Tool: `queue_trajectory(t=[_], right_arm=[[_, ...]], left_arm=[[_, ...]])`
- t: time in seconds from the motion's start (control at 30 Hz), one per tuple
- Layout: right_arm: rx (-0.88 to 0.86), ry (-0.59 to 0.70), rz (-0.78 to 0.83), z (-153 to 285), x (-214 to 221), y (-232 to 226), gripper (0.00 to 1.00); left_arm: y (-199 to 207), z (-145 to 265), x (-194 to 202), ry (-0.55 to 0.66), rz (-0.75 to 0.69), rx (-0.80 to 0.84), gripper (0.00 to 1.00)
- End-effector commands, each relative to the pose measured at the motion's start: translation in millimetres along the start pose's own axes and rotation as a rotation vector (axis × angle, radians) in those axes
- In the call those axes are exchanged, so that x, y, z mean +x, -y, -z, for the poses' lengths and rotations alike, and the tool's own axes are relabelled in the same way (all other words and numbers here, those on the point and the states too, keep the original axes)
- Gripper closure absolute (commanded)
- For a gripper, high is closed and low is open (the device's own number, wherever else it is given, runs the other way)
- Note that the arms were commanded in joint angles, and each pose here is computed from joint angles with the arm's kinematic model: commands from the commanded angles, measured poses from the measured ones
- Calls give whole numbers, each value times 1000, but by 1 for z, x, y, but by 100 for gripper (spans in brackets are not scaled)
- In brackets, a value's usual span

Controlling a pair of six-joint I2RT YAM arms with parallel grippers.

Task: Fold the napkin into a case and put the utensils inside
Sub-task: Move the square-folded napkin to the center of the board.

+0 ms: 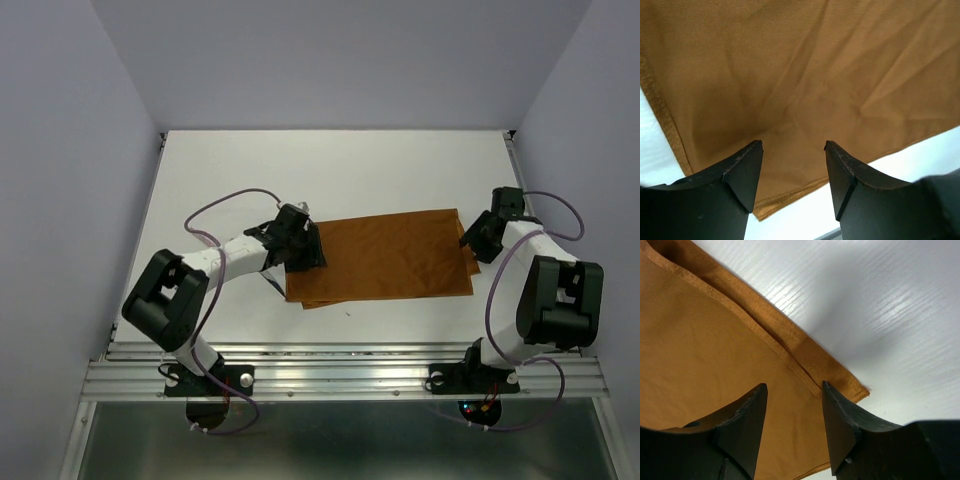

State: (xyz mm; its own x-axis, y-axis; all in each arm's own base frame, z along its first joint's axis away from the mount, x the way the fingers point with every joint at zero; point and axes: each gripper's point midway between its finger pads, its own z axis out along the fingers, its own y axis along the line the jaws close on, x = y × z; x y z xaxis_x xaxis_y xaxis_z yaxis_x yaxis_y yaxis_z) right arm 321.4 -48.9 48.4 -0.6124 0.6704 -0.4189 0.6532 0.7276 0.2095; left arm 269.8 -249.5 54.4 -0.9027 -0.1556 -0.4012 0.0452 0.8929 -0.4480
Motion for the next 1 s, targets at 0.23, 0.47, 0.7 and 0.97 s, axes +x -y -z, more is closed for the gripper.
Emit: queue_trajectory(t=[0.23, 0.47, 0.7, 0.97], right_arm=[[-81, -40, -47, -7, 37, 1, 52], [-153, -110, -64, 0, 69, -4, 51], [-211, -125, -79, 13, 85, -23, 51], [-211, 50, -67, 54, 46, -23, 47]], left_arm=[[-10, -34, -20, -23, -34, -93, 37], [-29, -47, -54, -12, -12, -136, 37], [-52, -44, -103, 54, 7, -190, 37], [-34, -11, -135, 129, -34, -126, 35]])
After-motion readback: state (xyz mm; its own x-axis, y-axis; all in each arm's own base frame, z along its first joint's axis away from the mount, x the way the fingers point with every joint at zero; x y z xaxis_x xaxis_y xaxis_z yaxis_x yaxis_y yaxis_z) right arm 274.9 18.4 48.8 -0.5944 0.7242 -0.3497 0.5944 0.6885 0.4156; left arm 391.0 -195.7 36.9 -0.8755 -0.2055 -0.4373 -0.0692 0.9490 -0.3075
